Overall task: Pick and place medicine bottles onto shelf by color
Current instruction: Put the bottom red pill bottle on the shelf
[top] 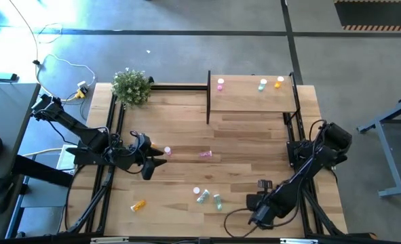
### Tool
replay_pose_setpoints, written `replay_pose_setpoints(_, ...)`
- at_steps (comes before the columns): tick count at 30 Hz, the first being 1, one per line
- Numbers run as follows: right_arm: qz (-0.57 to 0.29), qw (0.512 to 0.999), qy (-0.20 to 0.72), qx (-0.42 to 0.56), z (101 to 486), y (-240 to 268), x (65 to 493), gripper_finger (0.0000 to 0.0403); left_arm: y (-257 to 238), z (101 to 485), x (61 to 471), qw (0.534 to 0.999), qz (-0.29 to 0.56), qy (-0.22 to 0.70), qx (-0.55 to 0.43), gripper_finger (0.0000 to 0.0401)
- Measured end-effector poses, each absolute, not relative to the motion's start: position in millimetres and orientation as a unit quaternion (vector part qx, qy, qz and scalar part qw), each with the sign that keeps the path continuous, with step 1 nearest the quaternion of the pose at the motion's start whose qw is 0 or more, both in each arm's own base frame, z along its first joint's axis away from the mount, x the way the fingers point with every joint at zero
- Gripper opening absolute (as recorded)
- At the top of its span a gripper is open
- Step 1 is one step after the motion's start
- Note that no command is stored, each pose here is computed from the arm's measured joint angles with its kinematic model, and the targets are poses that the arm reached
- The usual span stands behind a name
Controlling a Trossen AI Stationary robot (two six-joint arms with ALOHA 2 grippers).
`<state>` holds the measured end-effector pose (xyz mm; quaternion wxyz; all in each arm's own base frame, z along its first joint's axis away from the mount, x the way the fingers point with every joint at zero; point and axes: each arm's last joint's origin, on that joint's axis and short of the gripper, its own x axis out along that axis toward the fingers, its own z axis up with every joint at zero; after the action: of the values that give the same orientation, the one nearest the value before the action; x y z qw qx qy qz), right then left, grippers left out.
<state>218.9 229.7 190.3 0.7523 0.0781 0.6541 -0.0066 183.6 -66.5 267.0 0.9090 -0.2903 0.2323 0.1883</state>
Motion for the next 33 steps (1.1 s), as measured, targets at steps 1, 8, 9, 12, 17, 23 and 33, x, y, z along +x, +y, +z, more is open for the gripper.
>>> replay_pose_setpoints(1,-0.01,0.756,0.648,0.093,194,228,224,0.0099,-67,267,184,0.909,0.186,0.234,-0.291,0.02)
replay_pose_setpoints(8,-0.044,0.805,0.571,0.157,235,205,273,0.0102,-68,267,184,0.912,0.165,0.249,-0.282,0.02)
replay_pose_setpoints(9,-0.054,0.815,0.555,0.161,241,199,281,0.0102,-68,267,184,0.913,0.163,0.25,-0.279,0.02)
replay_pose_setpoints(12,-0.084,0.84,0.512,0.161,259,179,302,0.0102,-68,267,184,0.915,0.161,0.252,-0.272,0.02)
replay_pose_setpoints(17,-0.13,0.859,0.469,0.158,284,138,329,0.0103,-68,267,184,0.915,0.16,0.252,-0.27,0.02)
replay_pose_setpoints(23,-0.171,0.86,0.459,0.143,319,81,346,0.0103,-67,267,184,0.915,0.162,0.252,-0.269,0.02)
replay_pose_setpoints(33,-0.228,0.852,0.463,0.09,386,-19,336,0.0103,-44,266,191,0.911,0.212,0.241,-0.258,0.02)
